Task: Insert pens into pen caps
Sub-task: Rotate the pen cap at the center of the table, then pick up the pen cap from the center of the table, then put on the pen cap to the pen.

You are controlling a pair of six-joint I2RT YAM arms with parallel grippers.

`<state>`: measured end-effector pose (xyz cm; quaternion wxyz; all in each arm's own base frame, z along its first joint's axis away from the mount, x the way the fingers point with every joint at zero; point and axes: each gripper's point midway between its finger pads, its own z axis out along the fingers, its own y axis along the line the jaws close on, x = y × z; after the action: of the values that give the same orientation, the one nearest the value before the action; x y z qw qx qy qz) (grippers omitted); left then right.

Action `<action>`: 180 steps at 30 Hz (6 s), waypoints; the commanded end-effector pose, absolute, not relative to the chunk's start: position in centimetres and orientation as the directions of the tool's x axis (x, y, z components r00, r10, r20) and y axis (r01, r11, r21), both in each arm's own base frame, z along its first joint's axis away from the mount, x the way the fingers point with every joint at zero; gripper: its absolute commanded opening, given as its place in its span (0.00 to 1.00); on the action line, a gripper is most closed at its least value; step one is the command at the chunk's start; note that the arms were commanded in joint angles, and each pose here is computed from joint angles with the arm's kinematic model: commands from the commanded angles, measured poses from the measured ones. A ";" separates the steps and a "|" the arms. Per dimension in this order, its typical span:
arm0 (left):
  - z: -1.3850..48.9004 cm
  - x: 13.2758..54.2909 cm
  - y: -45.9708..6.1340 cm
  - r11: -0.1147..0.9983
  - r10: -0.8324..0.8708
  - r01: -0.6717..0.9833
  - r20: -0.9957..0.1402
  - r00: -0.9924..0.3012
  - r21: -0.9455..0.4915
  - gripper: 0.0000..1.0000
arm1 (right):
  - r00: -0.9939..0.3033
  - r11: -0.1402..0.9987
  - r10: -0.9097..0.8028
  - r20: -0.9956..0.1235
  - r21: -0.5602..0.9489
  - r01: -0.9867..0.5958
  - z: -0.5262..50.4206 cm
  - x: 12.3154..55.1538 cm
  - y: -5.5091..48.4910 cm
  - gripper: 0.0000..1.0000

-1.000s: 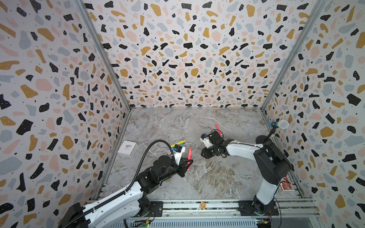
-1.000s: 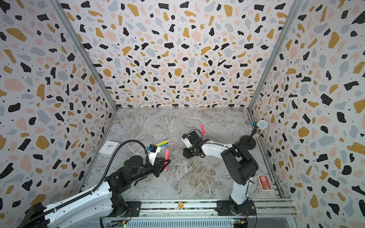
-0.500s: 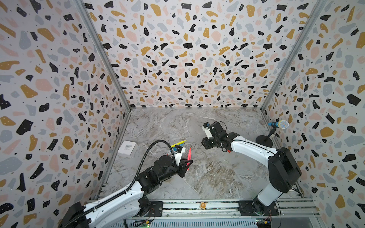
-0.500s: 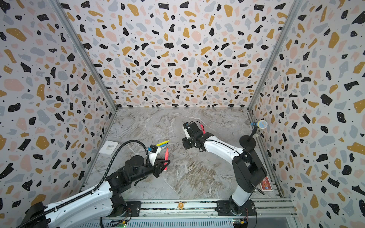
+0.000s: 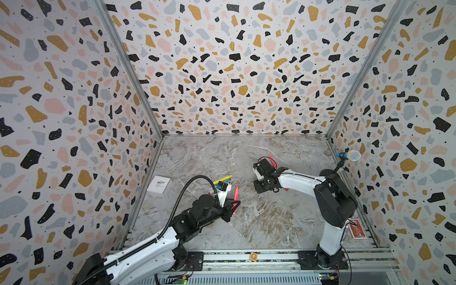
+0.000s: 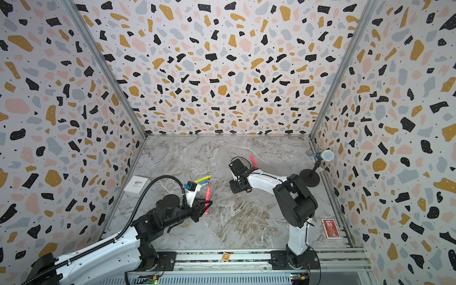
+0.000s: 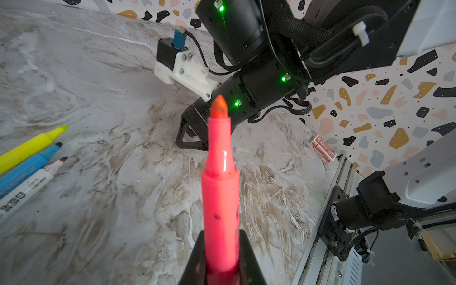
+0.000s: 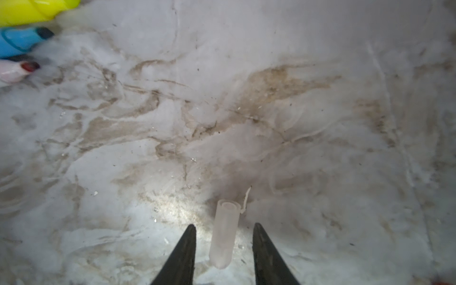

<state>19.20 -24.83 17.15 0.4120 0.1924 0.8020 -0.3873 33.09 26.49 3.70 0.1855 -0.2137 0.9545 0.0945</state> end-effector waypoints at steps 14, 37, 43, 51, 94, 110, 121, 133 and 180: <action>17.3 19.4 -24.9 0.625 -0.021 0.629 -0.815 -0.578 -0.462 0.00 | -0.831 0.866 -0.386 -0.400 0.151 -0.476 4.0 32.6 27.9 0.05; 22.4 18.8 -31.9 0.456 -0.255 0.674 -0.811 -0.526 -0.581 0.00 | -0.563 0.017 0.234 -0.793 0.582 -0.813 32.0 23.0 28.1 0.00; 23.0 18.9 -32.8 0.439 -0.250 0.685 -0.811 -0.529 -0.582 0.00 | -0.563 0.029 0.236 -0.792 0.585 -0.811 31.4 22.7 28.8 0.00; 23.1 18.7 -33.2 0.425 -0.247 0.689 -0.807 -0.536 -0.588 0.00 | -0.571 0.017 0.241 -0.785 0.592 -0.806 31.2 22.8 29.7 0.00; 25.2 18.4 -32.7 0.401 -0.292 0.697 -0.804 -0.518 -0.595 0.00 | -0.603 0.004 0.232 -0.763 0.621 -0.784 29.7 22.2 30.7 0.00; 26.2 18.4 -32.3 0.393 -0.319 0.698 -0.801 -0.507 -0.599 0.00 | -0.585 0.020 0.216 -0.782 0.602 -0.798 28.3 20.6 30.2 0.00; 26.8 18.5 -32.5 0.386 -0.323 0.706 -0.804 -0.500 -0.594 0.00 | -0.539 0.062 0.145 -0.830 0.552 -0.832 26.4 19.1 30.9 0.10; 25.6 18.1 -32.8 0.415 -0.244 0.735 -0.844 -0.478 -0.536 0.00 | -0.427 0.194 0.115 -0.897 0.442 -0.876 30.4 19.9 28.4 0.63; 27.5 18.8 -32.7 0.436 -0.270 0.737 -0.857 -0.440 -0.516 0.00 | -0.545 0.282 -0.160 -0.823 0.491 -0.824 27.2 20.9 32.2 0.00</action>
<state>18.36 -33.03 21.74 0.4507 0.2064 0.7396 -0.4554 22.03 32.34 28.56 0.3434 -0.3313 0.7224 0.5005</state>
